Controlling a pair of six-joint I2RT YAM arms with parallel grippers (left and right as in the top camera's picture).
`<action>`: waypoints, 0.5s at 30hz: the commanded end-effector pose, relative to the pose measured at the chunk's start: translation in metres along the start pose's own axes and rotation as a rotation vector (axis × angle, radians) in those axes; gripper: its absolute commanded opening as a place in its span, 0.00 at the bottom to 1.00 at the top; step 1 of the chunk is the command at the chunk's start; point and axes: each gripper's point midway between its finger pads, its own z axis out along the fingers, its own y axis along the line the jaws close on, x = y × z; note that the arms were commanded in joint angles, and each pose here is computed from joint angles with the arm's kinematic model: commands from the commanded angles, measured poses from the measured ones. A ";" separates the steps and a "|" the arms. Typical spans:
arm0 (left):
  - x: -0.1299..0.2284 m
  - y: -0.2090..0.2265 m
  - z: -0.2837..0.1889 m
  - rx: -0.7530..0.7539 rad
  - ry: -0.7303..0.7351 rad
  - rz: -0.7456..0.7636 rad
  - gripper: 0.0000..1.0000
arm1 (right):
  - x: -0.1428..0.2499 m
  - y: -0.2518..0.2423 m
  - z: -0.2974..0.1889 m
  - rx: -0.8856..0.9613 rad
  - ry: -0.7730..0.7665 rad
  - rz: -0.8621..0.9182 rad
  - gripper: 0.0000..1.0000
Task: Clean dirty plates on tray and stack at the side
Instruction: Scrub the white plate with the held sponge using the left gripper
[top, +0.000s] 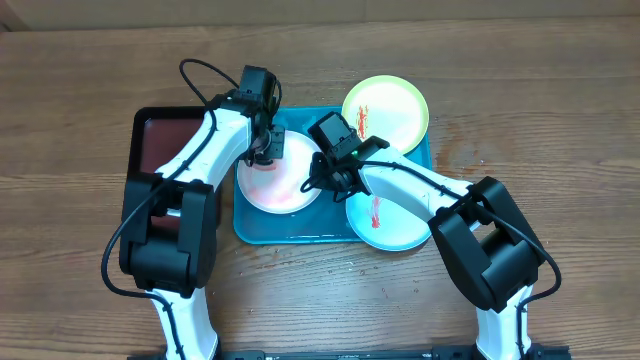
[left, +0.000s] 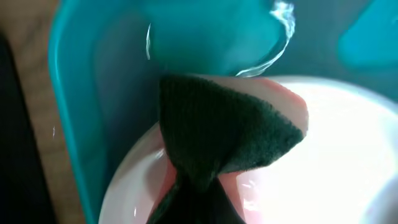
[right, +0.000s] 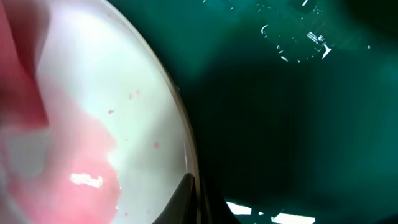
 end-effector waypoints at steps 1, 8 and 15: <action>-0.020 -0.011 -0.006 0.056 -0.060 0.073 0.04 | 0.016 -0.013 0.011 0.034 0.057 -0.002 0.04; 0.023 -0.070 -0.021 0.418 0.086 0.219 0.04 | 0.017 -0.014 0.012 0.034 0.055 -0.002 0.04; 0.067 -0.072 -0.028 0.410 0.258 0.284 0.04 | 0.017 -0.014 0.012 0.034 0.055 -0.002 0.04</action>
